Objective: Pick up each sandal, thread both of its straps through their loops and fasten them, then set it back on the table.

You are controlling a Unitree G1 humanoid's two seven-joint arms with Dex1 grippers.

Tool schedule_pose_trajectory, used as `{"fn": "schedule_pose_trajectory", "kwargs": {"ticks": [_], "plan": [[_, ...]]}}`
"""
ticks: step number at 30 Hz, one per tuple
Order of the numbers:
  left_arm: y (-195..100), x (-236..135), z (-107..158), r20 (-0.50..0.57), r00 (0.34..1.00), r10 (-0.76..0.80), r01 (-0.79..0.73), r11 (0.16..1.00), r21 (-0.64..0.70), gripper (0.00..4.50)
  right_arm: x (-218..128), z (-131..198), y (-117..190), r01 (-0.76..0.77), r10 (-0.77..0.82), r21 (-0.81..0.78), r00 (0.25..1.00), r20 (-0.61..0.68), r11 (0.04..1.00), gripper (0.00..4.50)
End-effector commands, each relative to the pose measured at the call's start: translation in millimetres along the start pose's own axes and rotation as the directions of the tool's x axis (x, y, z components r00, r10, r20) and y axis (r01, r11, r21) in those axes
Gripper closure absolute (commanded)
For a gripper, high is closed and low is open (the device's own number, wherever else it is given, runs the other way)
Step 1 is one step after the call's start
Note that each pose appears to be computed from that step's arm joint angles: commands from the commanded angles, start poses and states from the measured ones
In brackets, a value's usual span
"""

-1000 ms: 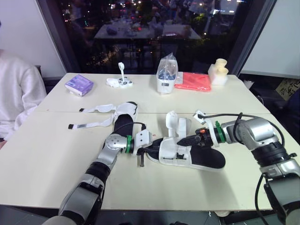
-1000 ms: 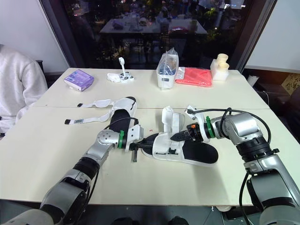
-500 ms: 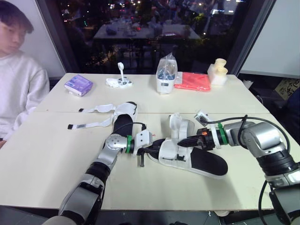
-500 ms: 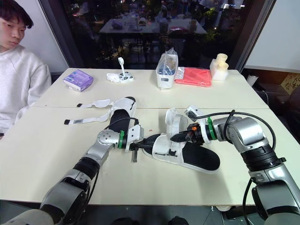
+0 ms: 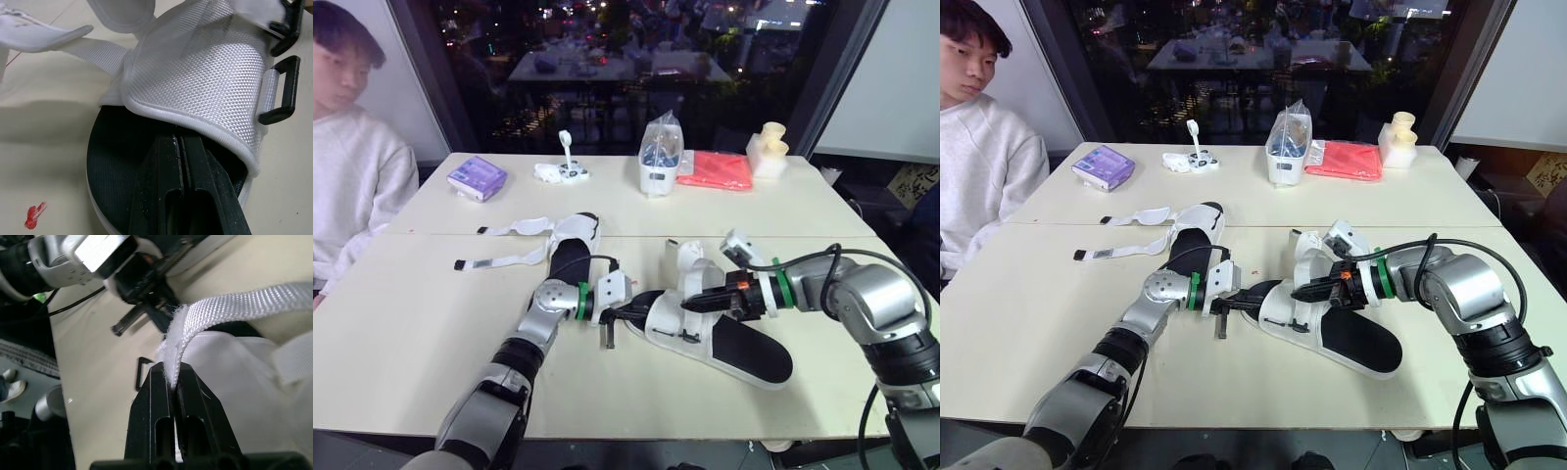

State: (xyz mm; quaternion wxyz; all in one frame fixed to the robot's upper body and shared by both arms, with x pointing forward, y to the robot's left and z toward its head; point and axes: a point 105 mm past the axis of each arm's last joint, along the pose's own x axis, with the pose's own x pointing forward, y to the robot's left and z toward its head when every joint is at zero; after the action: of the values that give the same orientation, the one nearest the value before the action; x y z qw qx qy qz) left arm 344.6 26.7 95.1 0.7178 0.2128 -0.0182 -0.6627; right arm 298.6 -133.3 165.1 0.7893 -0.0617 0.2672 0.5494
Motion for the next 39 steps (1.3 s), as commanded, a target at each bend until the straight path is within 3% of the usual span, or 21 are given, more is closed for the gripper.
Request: {"fn": "schedule_pose_trajectory", "kwargs": {"ticks": [1,13,17,20,21,28,33,39], "plan": [[-7,1,-7,-0.024,0.999,-0.027,0.027,1.0,-0.01,4.5,1,7,9,-0.011,0.012,-0.036,0.999,0.031,0.999,4.46],[-7,2,-6,-0.023,0.999,-0.028,0.028,1.0,-0.009,4.5,6,-18,16,0.019,-0.019,-0.011,1.0,-0.011,1.0,4.46],[-8,2,-6,-0.023,0.999,-0.03,0.029,1.0,-0.008,4.5,3,-21,16,0.049,-0.049,-0.001,0.998,-0.026,0.999,3.21],[-8,2,-6,-0.021,0.999,-0.027,0.027,1.0,-0.009,4.5,-17,-10,22,0.083,-0.084,-0.019,0.996,-0.019,0.996,1.68],[-8,2,-6,-0.021,0.999,-0.026,0.026,1.0,-0.01,4.5,-25,-6,24,0.096,-0.096,-0.022,0.995,-0.011,0.995,1.36],[-8,3,-6,-0.014,1.0,-0.015,0.015,1.0,-0.015,4.5,-56,-4,41,0.133,-0.134,0.044,0.991,0.026,0.99,1.36],[-6,5,-1,0.003,1.0,-0.013,0.013,1.0,-0.011,4.5,-43,-32,65,0.068,-0.075,0.169,0.997,0.034,0.983,1.36],[-11,6,3,0.017,0.999,-0.035,0.035,0.999,-0.009,4.5,-21,-55,61,0.126,-0.136,0.235,0.99,0.026,0.964,1.36]]}}
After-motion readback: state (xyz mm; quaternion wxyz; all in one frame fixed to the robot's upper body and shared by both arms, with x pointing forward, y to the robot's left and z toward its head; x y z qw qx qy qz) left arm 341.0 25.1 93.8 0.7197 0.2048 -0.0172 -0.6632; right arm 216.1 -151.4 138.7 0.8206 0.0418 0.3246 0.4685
